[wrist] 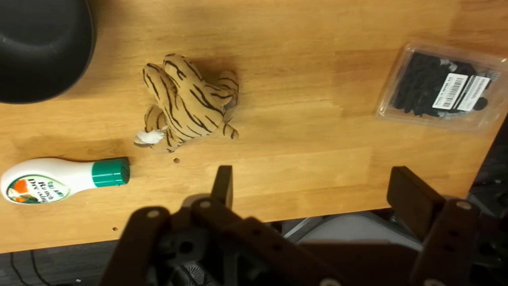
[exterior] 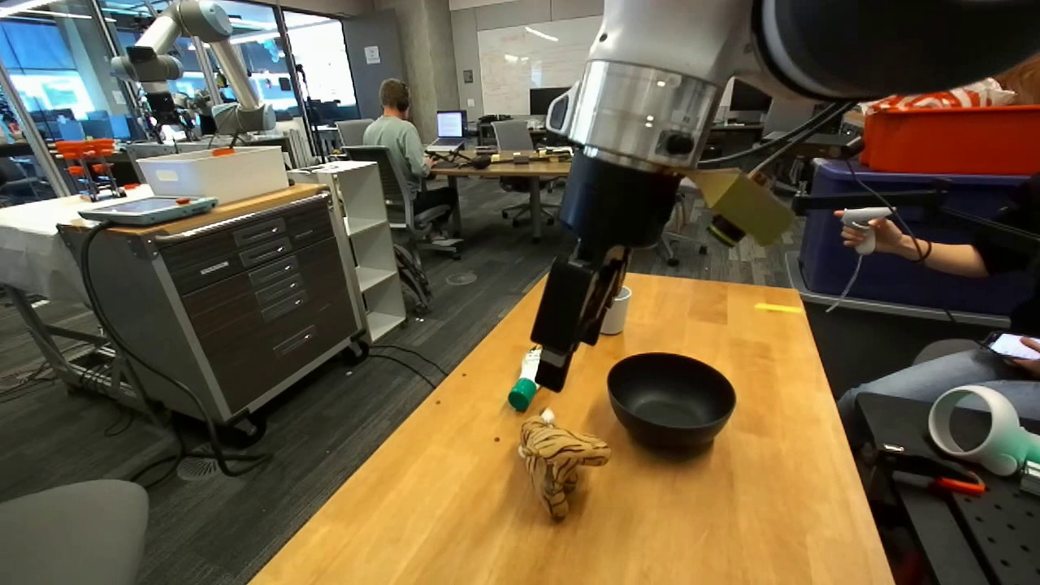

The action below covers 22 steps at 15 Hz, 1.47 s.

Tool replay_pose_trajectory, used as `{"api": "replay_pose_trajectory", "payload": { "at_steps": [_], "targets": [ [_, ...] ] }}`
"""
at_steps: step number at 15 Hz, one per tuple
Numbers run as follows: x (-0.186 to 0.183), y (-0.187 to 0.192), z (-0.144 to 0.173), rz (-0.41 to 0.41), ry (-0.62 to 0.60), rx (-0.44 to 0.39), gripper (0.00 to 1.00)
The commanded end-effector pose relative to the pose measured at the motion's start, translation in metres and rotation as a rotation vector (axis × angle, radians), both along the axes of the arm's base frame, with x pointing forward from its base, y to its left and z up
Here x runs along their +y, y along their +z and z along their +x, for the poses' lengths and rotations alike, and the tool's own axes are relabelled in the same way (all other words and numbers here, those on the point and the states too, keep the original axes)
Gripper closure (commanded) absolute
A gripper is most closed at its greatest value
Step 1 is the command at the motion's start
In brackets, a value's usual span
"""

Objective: Put the tiger toy inside the bowl

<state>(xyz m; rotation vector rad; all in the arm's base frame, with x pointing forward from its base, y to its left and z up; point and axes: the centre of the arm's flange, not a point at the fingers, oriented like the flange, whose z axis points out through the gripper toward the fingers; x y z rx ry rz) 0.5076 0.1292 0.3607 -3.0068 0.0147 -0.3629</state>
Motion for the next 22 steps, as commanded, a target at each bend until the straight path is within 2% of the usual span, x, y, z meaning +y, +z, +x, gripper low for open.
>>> {"api": "replay_pose_trajectory", "payload": {
  "at_steps": [1, 8, 15, 22],
  "targets": [
    [-0.004, -0.02, 0.023, -0.035, -0.034, -0.006, 0.0],
    [-0.027, -0.066, 0.032, -0.085, -0.064, 0.032, 0.0],
    [-0.039, -0.118, 0.034, -0.077, -0.076, 0.075, 0.0],
    [-0.044, -0.149, 0.045, -0.07, -0.098, 0.097, 0.0]
  ]
}}
